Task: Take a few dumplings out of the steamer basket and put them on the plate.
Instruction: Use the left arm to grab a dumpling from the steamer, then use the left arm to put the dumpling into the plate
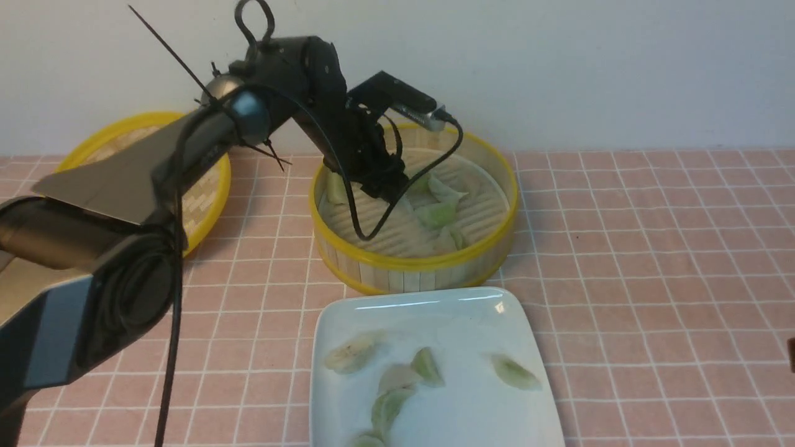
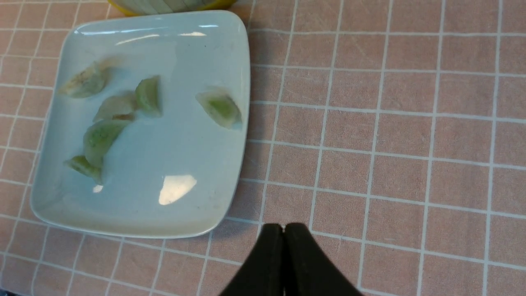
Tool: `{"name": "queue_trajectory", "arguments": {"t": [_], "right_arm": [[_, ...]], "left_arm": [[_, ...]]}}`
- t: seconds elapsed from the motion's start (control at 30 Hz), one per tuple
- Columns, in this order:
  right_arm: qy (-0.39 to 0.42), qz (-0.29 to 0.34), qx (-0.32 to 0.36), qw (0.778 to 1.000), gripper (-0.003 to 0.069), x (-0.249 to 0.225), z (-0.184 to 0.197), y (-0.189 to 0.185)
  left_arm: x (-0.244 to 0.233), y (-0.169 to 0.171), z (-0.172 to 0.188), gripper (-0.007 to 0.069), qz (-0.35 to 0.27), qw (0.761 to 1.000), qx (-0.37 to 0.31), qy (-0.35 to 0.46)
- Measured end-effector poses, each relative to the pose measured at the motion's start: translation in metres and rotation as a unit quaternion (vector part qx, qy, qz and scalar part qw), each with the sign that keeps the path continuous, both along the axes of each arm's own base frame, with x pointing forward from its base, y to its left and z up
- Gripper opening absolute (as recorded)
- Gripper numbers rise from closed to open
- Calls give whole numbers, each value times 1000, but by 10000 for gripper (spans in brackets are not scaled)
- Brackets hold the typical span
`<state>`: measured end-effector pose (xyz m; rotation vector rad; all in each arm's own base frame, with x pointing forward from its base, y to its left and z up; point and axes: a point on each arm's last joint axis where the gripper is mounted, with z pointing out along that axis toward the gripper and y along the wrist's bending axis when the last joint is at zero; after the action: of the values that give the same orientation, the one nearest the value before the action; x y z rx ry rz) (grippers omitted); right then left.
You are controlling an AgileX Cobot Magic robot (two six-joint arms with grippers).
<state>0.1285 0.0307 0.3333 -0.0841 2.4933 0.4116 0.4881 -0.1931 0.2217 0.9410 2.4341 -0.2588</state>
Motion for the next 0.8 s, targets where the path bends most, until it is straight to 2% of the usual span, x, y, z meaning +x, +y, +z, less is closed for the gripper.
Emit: {"name": "queue_trajectory", "arguments": {"t": [0.2, 0.33, 0.4, 0.6, 0.73, 0.8], "right_arm": [[-4, -1, 6, 1000, -14, 1, 1, 1], [-6, 0, 14, 1000, -14, 1, 1, 2], [-7, -1, 16, 1000, -14, 1, 2, 2], [-7, -1, 16, 1000, -14, 1, 2, 2], [-11, 4, 12, 1000, -14, 1, 2, 2], [-11, 9, 9, 1000, -14, 3, 2, 2]], "left_arm": [[-42, 9, 83, 382, -5, 999, -25, 30], [-63, 7, 105, 382, 2, 996, -69, 50], [-82, 4, 100, 382, 4, 993, -78, 86], [-131, -22, 35, 382, -31, 977, -21, 212], [-146, -36, -6, 382, -56, 965, 29, 253], [-145, -40, -15, 382, -61, 965, 41, 253]]}}
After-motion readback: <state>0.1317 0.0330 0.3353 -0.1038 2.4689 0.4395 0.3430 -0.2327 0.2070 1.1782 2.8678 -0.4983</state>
